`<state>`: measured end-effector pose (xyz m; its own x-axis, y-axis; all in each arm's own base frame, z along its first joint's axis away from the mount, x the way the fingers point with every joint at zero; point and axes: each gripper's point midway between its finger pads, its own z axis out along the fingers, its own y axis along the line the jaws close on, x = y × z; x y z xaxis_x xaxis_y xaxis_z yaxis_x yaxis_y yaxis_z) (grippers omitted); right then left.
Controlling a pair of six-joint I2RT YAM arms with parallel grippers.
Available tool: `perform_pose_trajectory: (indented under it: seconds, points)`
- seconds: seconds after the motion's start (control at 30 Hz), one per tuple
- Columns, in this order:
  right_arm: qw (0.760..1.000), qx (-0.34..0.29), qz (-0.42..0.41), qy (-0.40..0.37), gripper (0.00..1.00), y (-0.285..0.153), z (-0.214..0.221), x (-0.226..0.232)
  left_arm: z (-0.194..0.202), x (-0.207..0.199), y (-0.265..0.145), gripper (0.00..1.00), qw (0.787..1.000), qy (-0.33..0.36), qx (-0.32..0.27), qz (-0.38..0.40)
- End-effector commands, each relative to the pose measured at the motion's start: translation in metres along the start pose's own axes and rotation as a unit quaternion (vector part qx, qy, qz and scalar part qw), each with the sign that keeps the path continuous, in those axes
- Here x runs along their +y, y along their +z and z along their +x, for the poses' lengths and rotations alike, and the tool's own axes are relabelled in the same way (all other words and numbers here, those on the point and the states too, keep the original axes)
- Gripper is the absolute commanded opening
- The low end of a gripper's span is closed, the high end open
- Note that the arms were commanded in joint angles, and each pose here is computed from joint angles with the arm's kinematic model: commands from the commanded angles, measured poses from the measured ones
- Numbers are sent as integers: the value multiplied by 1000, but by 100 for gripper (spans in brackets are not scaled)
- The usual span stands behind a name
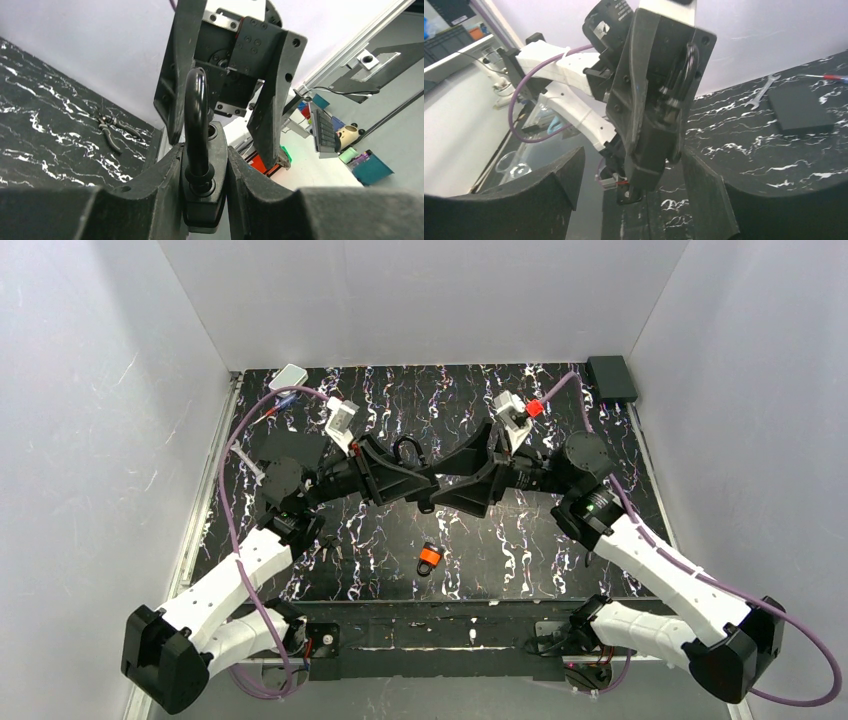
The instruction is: Unlock with the key
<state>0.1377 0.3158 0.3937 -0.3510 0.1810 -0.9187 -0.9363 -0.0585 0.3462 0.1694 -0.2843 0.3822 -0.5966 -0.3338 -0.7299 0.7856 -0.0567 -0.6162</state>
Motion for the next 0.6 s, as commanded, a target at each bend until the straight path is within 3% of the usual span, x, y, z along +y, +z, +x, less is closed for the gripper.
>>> perform_pose_trajectory:
  seconds: [0.0,0.13,0.37,0.57]
  points:
    - [999,-6,17,-28,77,4,-8,-9,-6,-10,1,0,1000,23,-9,16]
    - [1000,8,2,-17,72,10,-4,-11,-7,-10,0,0,999,25,-16,13]
    - [999,43,24,13,75,10,18,-27,-11,-12,-1,0,999,34,-27,11]
    - [999,32,23,36,69,14,16,-28,-10,-7,0,0,999,31,-25,7]
